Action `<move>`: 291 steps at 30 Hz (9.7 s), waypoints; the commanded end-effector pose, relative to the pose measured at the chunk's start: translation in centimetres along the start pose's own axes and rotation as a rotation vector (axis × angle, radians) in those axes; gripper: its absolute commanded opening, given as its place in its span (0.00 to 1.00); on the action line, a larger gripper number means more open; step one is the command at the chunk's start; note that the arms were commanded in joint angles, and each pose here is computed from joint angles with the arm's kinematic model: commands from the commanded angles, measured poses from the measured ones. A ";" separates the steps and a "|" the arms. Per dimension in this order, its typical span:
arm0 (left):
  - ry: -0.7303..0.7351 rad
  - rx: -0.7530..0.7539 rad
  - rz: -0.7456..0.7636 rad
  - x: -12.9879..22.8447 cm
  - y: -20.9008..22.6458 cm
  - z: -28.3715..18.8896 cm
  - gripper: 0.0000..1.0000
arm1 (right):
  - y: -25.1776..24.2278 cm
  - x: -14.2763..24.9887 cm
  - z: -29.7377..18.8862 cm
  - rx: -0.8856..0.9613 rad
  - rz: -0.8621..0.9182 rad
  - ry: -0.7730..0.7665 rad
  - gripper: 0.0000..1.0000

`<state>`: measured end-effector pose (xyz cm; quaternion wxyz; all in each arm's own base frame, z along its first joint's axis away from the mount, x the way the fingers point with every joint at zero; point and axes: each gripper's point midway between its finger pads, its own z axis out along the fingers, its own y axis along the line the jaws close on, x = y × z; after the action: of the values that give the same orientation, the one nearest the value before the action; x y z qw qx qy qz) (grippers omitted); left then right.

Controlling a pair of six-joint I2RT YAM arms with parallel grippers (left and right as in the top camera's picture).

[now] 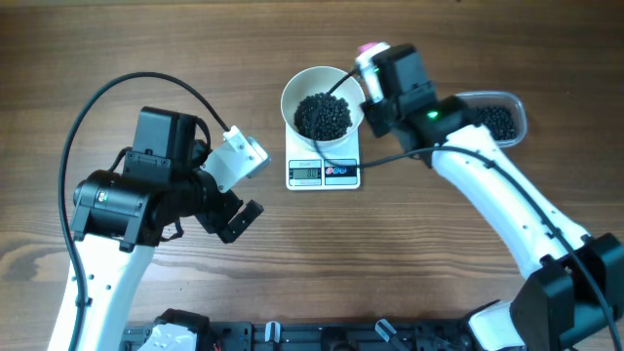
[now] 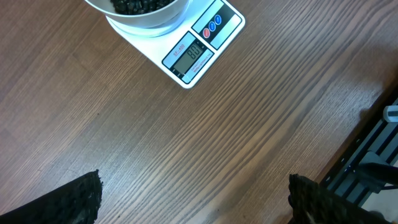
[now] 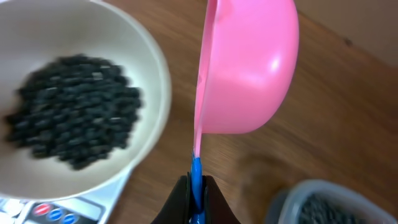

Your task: Scoop item into bowl and weigh 150g on scale

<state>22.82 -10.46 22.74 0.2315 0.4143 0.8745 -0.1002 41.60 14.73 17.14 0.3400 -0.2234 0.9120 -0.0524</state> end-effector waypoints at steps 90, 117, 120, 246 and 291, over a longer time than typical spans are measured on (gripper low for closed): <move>-0.003 -0.003 0.018 -0.1 0.2 -0.1 1.00 | -10.3 17.5 3.4 -0.379 0.122 0.740 0.04; -0.003 -0.003 0.018 -0.1 0.2 -0.1 1.00 | -9.6 16.5 3.4 -0.649 0.461 0.584 0.04; -0.003 -0.003 0.018 -0.1 0.2 -0.1 1.00 | -10.7 16.6 3.3 -0.661 0.513 0.547 0.04; -0.003 -0.003 0.018 -0.1 0.2 -0.1 1.00 | 5.7 -2.1 -1.2 -0.198 -0.237 0.131 0.04; -0.003 -0.003 0.018 -0.1 0.2 -0.1 1.00 | -13.0 10.6 -8.3 0.014 0.206 0.508 0.04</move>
<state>22.82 -10.46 22.74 0.2316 0.4158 0.8738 -0.0998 35.57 0.15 21.81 0.1602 -0.0985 0.9794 -0.0730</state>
